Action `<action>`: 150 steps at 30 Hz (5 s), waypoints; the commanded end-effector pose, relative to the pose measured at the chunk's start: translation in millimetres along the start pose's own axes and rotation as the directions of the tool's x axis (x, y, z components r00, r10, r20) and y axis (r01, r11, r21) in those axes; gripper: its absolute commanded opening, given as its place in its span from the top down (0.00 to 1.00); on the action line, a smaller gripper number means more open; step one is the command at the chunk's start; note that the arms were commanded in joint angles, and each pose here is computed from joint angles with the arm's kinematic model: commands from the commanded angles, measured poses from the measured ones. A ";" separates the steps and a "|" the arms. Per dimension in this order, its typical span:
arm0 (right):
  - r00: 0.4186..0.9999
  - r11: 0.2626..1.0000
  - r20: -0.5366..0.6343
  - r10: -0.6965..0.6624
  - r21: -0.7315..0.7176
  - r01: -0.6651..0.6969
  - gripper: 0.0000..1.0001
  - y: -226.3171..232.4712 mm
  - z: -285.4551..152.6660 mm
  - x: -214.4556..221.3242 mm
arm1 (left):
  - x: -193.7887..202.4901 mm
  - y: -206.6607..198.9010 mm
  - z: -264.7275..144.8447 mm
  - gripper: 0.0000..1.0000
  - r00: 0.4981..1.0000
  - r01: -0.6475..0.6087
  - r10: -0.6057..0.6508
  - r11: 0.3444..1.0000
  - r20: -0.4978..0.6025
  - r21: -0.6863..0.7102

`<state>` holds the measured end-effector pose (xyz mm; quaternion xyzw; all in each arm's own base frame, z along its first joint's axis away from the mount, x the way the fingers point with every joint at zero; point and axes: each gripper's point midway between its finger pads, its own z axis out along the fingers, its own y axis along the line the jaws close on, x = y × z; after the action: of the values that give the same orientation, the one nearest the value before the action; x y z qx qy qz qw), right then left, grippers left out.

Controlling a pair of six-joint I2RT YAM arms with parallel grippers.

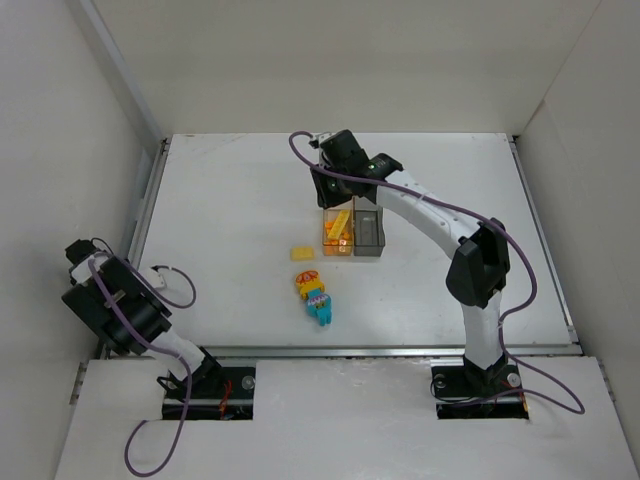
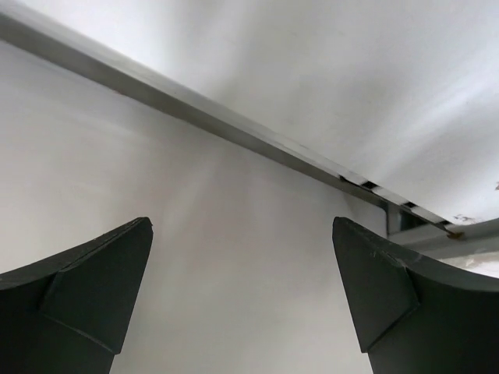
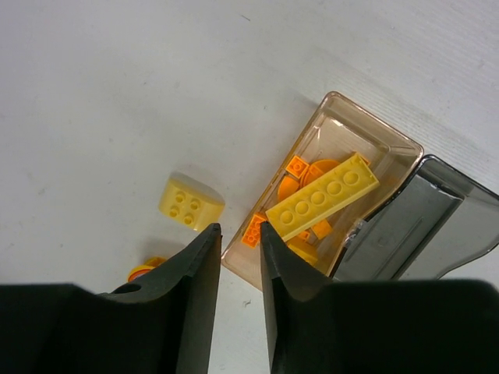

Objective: Sort the legos into containers by color

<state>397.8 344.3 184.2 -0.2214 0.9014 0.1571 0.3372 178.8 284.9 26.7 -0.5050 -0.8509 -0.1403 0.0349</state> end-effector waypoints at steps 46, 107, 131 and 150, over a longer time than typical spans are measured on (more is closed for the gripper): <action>0.992 0.978 0.115 0.047 0.194 -0.069 0.05 30.7 -125.2 98.7 | -247.4 104.5 -392.0 0.00 -0.102 0.868 -0.373 0.419 0.922 0.266; 0.905 0.881 0.013 -0.425 -0.221 0.417 1.00 117.1 73.7 45.0 | -178.4 65.2 -244.4 0.09 -0.110 0.992 -0.616 -0.017 0.780 0.127; 0.950 0.904 0.193 0.246 0.308 -0.297 0.73 -69.1 31.6 -19.1 | -184.1 64.8 -242.5 0.08 -0.110 0.989 -0.618 0.006 0.778 0.145; 0.995 0.992 -0.031 -0.092 0.080 0.095 0.02 48.5 -16.3 74.1 | -186.2 60.1 -240.5 0.08 -0.101 0.988 -0.620 0.027 0.778 0.149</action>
<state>377.4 326.2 135.4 -0.1612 0.9207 0.0541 0.3513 298.6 87.2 217.0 0.1778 -0.8470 -0.1484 -0.4785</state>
